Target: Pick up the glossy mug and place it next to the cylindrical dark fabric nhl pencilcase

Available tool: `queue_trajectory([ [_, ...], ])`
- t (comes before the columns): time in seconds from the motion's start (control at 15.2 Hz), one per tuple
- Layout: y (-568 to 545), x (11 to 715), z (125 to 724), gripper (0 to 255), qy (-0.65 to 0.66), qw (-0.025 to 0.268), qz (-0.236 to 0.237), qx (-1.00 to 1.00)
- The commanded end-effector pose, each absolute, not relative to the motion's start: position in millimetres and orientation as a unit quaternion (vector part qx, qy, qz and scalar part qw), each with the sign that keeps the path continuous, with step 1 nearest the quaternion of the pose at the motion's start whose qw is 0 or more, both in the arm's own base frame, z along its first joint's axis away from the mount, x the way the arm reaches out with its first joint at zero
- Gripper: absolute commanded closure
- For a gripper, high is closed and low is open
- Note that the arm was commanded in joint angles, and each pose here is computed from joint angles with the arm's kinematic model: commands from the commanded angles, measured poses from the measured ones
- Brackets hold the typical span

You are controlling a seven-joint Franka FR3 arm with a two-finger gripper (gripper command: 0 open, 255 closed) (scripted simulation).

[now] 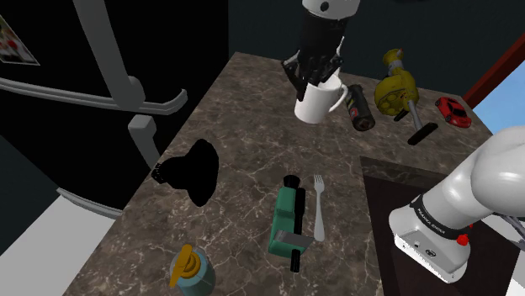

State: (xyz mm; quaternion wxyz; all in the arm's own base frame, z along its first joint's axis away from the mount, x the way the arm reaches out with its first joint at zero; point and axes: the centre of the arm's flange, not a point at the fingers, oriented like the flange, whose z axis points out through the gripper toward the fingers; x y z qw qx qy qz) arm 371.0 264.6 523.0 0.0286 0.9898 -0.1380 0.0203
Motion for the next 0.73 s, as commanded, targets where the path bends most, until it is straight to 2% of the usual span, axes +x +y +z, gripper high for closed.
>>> queue_trajectory([
  [0.0, 238.0, 361.4, 523.2, 255, -0.138, 0.028, 0.02, 0.99],
  [0.66, 113.4, 317.7, 523.8, 255, -0.138, 0.028, 0.02, 0.99],
])
